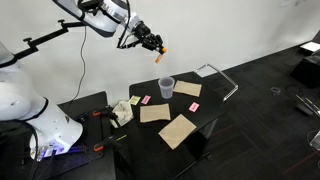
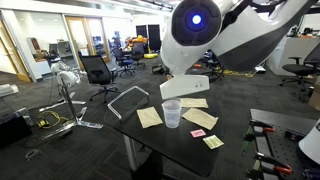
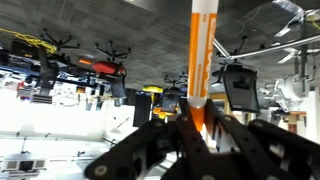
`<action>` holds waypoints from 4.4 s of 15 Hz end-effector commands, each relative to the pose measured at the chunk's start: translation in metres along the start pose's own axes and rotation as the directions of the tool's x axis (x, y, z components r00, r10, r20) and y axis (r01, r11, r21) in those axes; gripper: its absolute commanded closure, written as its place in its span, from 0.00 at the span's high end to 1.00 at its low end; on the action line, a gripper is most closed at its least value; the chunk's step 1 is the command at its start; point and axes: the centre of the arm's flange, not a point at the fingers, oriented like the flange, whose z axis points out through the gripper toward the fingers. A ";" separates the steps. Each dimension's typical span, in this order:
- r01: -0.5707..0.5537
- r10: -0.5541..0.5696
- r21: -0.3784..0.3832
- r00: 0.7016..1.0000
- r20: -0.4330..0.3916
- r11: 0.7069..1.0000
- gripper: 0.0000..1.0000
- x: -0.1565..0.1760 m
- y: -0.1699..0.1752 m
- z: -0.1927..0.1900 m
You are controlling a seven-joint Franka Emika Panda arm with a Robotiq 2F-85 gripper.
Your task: Put the orange marker into the plastic cup.
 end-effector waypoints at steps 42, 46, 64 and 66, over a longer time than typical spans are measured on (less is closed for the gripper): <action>-0.168 0.080 -0.370 0.967 -0.242 0.914 0.44 -0.104 -0.038 0.102; -0.167 0.076 -0.376 0.966 -0.246 0.911 0.68 -0.109 -0.037 0.100; -0.312 0.174 -0.435 0.929 -0.328 0.845 1.00 0.027 0.006 0.025; -0.318 0.178 -0.442 0.927 -0.329 0.839 1.00 0.043 0.011 0.016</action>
